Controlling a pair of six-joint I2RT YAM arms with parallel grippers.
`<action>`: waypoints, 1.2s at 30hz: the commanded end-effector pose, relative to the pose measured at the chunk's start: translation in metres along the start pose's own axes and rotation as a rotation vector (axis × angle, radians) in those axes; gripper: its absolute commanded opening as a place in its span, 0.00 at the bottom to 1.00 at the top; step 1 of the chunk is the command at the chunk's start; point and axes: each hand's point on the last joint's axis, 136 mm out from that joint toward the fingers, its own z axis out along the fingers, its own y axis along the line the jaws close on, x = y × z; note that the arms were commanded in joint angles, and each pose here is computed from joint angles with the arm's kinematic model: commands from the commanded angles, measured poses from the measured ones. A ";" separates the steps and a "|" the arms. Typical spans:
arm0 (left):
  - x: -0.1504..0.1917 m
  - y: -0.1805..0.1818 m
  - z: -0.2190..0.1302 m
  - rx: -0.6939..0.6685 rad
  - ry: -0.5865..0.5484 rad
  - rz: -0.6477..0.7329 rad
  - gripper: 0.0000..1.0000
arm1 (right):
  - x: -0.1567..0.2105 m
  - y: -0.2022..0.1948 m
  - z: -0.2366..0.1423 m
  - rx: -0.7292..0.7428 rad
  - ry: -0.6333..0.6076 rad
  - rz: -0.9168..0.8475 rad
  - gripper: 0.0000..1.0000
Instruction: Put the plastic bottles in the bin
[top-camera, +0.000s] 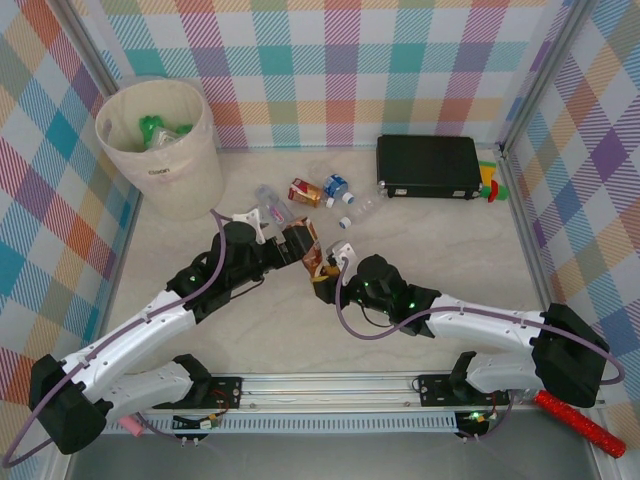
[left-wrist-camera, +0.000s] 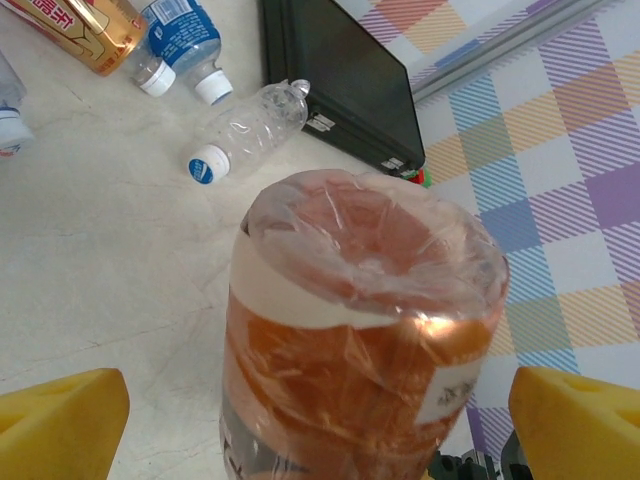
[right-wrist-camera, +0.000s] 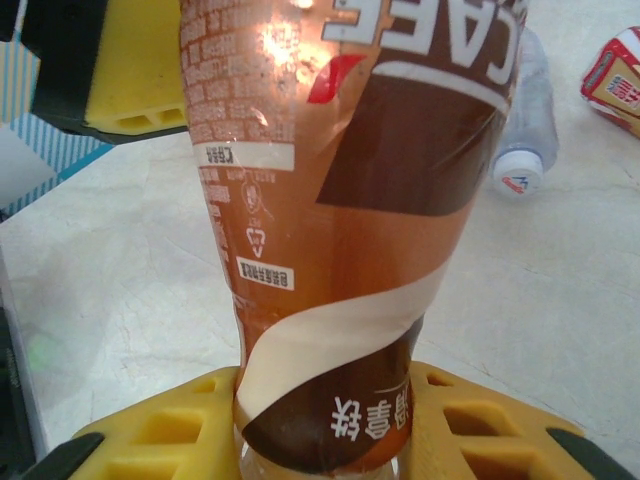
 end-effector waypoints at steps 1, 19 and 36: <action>-0.015 -0.010 -0.008 0.030 -0.024 0.035 0.97 | -0.005 0.012 0.001 -0.057 -0.029 -0.029 0.33; -0.006 -0.011 -0.003 0.095 0.136 0.058 0.78 | 0.003 0.022 0.008 -0.099 0.020 -0.072 0.34; 0.007 0.011 0.006 0.032 0.173 0.060 0.65 | 0.005 0.024 0.010 -0.107 0.025 -0.070 0.34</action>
